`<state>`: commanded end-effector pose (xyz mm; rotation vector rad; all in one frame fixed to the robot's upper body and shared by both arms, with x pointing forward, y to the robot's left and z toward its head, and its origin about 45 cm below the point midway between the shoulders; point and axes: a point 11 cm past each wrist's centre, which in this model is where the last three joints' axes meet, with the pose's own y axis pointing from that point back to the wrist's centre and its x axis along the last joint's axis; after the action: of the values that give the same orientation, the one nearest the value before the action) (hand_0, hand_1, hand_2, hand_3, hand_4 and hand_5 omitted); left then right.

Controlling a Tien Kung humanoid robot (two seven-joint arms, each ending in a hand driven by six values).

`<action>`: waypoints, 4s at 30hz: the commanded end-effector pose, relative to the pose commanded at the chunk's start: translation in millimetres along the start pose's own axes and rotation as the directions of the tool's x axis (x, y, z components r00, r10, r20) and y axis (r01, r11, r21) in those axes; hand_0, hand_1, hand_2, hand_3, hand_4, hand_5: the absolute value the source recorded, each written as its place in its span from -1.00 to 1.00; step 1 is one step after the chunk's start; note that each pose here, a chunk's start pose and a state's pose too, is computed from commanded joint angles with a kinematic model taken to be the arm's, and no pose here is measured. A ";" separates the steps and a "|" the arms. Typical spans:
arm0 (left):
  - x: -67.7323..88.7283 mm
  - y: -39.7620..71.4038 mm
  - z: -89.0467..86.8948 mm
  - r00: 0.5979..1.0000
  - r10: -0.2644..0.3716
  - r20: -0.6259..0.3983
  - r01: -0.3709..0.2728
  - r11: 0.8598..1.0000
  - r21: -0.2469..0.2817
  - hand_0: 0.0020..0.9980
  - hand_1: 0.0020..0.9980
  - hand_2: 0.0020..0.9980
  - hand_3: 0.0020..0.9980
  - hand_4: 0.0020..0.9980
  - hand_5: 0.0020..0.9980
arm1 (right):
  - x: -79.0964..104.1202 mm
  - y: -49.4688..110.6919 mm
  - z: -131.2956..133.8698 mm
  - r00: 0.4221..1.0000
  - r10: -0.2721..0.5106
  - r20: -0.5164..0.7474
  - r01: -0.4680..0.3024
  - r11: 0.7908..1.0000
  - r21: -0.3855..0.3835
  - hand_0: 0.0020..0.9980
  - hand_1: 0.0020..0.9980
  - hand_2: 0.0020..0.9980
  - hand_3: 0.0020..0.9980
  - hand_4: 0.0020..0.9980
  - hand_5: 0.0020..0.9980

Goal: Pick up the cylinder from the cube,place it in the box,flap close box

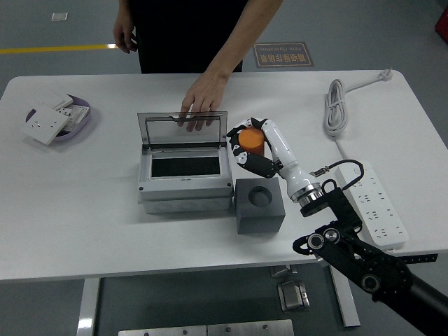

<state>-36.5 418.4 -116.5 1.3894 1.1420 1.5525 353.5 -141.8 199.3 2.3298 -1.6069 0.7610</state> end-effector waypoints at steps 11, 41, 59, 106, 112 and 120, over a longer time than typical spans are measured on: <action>6.2 -0.1 0.0 1.000 0.013 0.002 -0.013 1.000 0.004 0.17 0.24 0.14 0.20 0.35 -0.48 | -60.7 -41.4 -45.4 0.958 -0.191 -0.216 0.194 0.981 -0.006 -0.39 -0.19 -0.23 -0.38 -1.00 -1.00; 12.9 0.1 10.4 1.000 0.020 0.019 -0.020 1.000 -0.011 0.17 0.24 0.14 0.20 0.35 -0.47 | -83.2 -70.6 -30.8 0.596 -0.460 -0.659 0.401 0.881 -0.252 -0.38 -0.16 -0.17 -0.23 -0.90 -1.00; 14.1 0.2 14.3 1.000 0.020 0.022 -0.019 1.000 -0.022 0.17 0.25 0.14 0.20 0.34 -0.47 | -82.6 -70.7 -27.4 0.588 -0.468 -0.660 0.409 0.876 -0.257 0.56 0.42 0.43 0.39 -0.03 -0.54; 11.2 0.2 13.3 0.999 0.013 0.034 -0.013 1.000 -0.020 0.17 0.24 0.12 0.20 0.29 -0.48 | 24.9 -115.2 -39.3 0.893 -0.321 -0.316 0.271 0.943 -0.193 0.60 0.40 0.43 0.39 0.22 -0.43; 9.9 0.2 14.6 0.999 0.010 0.034 -0.010 1.000 -0.024 0.17 0.24 0.12 0.20 0.29 -0.48 | 23.9 -106.0 -18.4 0.884 -0.347 -0.313 0.279 0.929 -0.243 0.59 0.40 0.42 0.39 0.21 -0.43; 8.1 0.2 14.4 0.999 0.008 0.032 -0.007 1.000 -0.025 0.16 0.24 0.12 0.20 0.29 -0.48 | 24.2 -92.6 -19.1 0.874 -0.356 -0.331 0.293 0.929 -0.227 0.59 0.39 0.43 0.39 0.31 -0.35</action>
<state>-23.3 427.8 -113.5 1.3993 1.0958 1.5388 439.3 -117.3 238.8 2.1001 -1.0411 0.8762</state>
